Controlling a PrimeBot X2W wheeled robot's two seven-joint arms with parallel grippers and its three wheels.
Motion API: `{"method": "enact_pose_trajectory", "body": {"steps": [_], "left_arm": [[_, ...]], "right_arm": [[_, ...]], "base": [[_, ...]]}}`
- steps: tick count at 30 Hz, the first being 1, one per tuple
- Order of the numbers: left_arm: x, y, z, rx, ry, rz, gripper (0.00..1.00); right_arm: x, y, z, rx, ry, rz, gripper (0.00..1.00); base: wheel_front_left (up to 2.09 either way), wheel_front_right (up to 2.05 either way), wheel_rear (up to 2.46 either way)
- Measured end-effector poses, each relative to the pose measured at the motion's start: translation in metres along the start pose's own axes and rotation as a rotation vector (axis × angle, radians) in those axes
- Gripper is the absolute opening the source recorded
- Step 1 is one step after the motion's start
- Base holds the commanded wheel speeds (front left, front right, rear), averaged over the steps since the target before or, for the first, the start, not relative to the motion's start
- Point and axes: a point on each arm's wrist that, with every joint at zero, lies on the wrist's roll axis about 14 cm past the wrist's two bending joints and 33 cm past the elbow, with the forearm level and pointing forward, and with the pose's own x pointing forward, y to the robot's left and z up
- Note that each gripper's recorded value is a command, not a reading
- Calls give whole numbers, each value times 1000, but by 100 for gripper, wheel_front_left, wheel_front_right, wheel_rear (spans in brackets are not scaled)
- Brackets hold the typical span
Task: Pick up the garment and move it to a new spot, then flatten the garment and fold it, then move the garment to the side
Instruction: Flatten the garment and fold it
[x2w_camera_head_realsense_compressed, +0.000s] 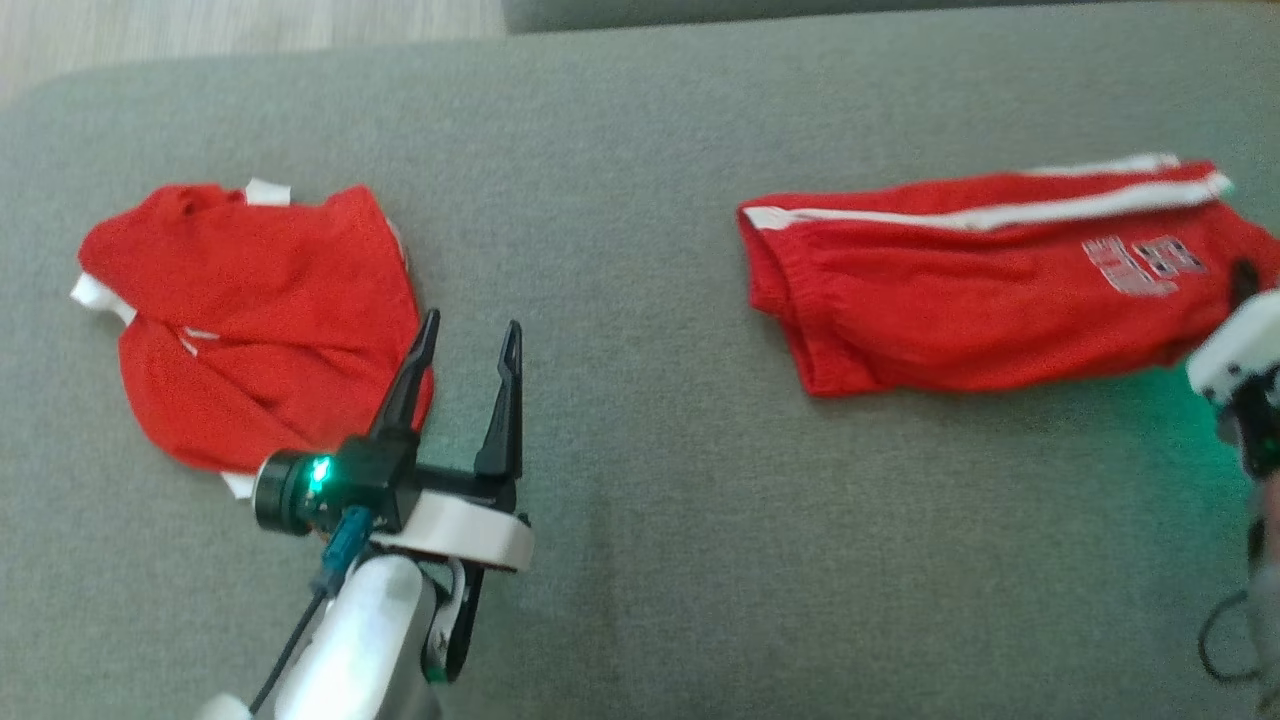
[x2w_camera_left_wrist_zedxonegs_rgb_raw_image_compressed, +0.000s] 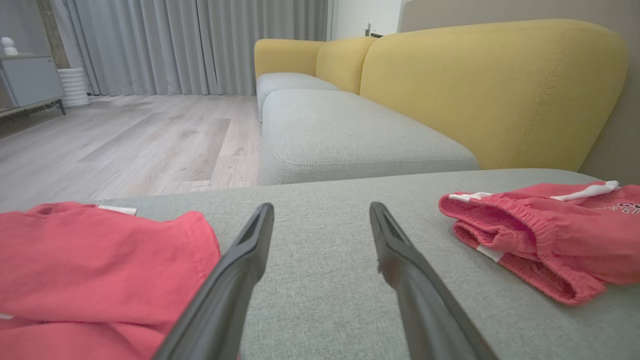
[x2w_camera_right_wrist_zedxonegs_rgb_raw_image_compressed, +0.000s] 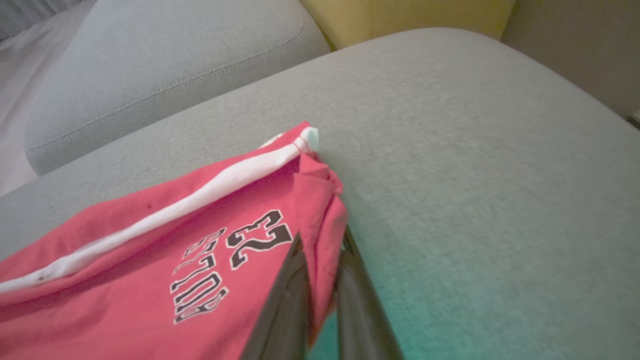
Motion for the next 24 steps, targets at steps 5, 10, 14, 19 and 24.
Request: {"method": "enact_pose_trajectory", "body": {"steps": [5,10,14,19,24], "left_arm": [[-10,-7,3,4,-5,-18,100],[-20,-4,0,9,4,-5,100],[-22,0,-1,8,6,9,100],[-23,3,0,16,3,14,100],[-25,4,6,26,-11,18,100]], "right_arm": [[-26,-29,-8,54,-37,-55,0],[-41,-48,-26,80,-27,-101,0],[-41,-42,-18,87,-61,-95,0],[-40,-28,-5,88,-112,-65,0],[-47,9,27,104,-239,41,0]], "base": [[0,0,0],[0,0,0],[0,0,0],[0,0,0],[0,0,0]]}}
